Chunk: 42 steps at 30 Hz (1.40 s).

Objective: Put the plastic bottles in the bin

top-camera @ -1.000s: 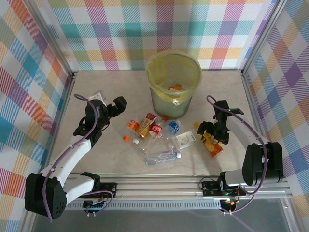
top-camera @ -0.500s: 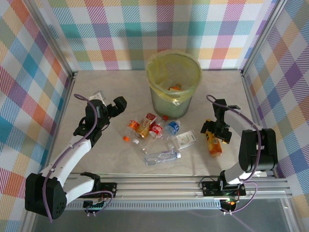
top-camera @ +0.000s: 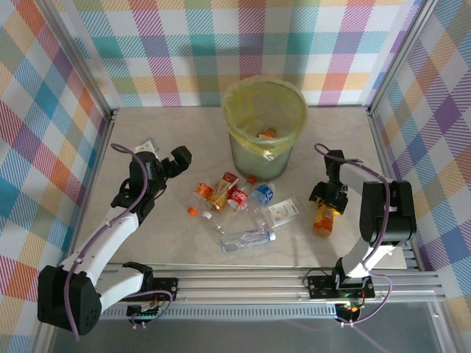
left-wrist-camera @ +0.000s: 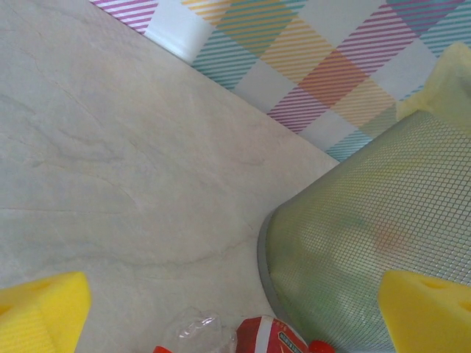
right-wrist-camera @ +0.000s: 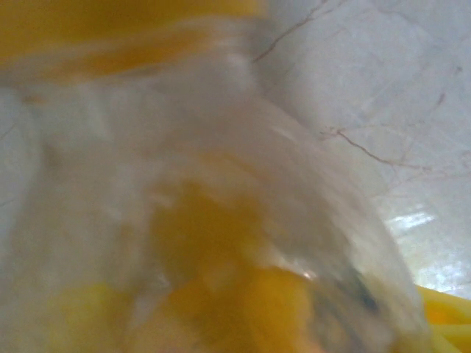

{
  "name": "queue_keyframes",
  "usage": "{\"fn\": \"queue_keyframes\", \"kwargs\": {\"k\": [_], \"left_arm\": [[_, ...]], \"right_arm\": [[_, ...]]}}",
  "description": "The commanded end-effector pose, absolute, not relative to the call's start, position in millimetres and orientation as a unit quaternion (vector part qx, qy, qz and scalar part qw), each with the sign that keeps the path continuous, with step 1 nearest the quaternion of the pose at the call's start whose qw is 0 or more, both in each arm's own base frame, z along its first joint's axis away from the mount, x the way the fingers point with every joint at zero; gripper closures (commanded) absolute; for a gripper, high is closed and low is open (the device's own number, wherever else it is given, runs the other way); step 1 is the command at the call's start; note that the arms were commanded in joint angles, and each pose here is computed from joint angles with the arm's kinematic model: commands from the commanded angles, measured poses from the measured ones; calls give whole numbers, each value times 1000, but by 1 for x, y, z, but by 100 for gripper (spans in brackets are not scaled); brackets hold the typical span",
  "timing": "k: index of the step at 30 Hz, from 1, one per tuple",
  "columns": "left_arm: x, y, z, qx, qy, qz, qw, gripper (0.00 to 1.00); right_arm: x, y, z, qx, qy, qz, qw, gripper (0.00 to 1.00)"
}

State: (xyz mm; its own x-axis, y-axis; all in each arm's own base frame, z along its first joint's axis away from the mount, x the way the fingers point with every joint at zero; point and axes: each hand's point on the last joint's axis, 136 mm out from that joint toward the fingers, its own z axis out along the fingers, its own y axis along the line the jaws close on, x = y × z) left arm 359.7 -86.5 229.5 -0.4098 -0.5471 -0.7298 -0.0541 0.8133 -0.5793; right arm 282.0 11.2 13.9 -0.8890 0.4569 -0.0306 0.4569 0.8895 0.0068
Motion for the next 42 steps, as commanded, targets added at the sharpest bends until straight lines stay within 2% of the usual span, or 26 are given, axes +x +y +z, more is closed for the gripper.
{"fn": "queue_keyframes", "kwargs": {"k": [1,6,11,19,31,42], "left_arm": [[359,-76,245,-202,791,-231,529,0],[357,-73,246,-205,791,-227,530,0],[356,-72,246,-206,790,-226,532,0],[357,-73,246,-205,790,-227,531,0],[355,-75,247,-203,788,-236,531,0],[354,-79,238,-207,790,-247,521,0]], "right_arm": [[294,11,12,236,971,4,27,33],[298,5,21,235,971,-10,42,51],[302,3,52,235,968,-11,82,62],[310,10,146,206,960,-20,186,67],[329,46,329,119,919,16,375,68],[381,108,417,32,885,94,455,68]]}}
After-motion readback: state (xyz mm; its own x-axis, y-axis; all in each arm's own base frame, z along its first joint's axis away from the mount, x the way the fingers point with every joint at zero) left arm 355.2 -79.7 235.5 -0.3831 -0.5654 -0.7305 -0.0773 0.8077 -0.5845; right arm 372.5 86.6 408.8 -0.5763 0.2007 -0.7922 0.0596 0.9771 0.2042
